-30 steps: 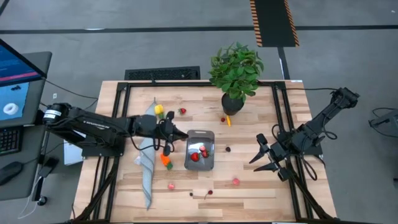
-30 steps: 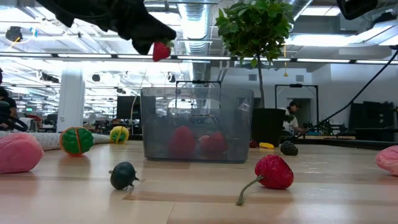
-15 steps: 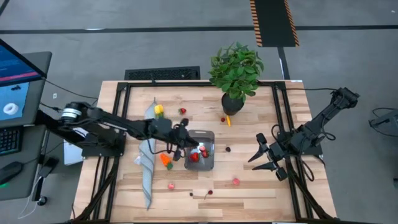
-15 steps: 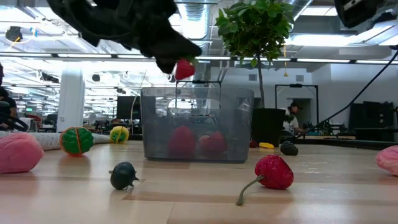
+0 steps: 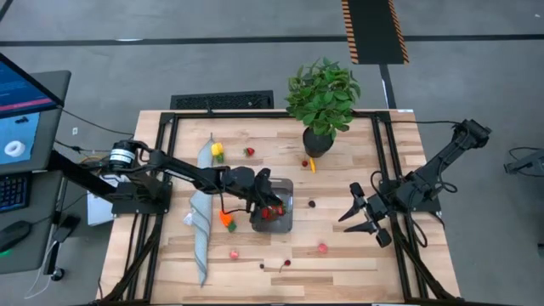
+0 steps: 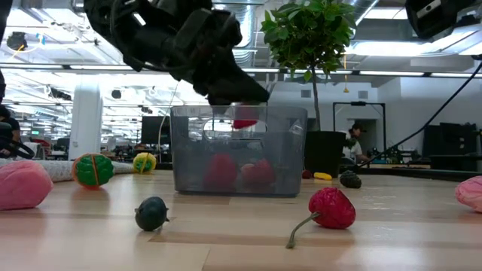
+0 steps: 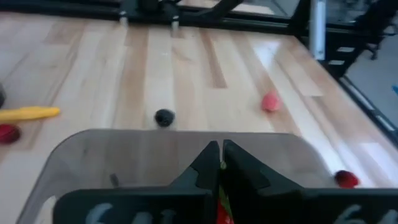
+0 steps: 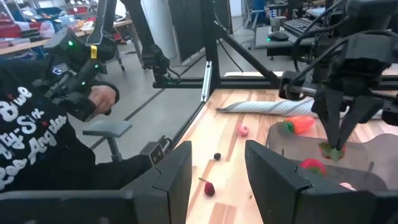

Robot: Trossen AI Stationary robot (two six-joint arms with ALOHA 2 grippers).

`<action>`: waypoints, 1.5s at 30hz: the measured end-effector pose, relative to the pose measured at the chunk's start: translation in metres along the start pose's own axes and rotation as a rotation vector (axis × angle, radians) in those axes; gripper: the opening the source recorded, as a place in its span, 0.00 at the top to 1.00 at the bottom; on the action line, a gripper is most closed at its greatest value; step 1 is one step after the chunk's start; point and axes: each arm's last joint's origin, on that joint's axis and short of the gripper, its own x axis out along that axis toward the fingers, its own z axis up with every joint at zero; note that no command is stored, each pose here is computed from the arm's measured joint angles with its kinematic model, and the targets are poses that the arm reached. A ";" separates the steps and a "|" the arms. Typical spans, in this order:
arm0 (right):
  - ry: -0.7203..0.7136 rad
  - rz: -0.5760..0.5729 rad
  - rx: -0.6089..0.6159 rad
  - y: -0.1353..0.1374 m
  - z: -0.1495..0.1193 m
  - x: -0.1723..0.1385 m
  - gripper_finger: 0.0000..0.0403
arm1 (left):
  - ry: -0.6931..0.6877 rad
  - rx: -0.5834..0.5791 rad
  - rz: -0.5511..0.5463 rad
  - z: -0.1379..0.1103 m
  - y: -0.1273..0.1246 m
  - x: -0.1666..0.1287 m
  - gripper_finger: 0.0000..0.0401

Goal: Pick and placing Produce into tupperware
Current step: Put the bottom strawberry into the bin, then put the blackberry into the bin

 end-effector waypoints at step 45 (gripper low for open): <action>-0.099 -0.470 0.071 -0.047 0.008 -0.056 0.57 | -0.445 0.195 0.010 0.026 -0.025 -0.192 0.71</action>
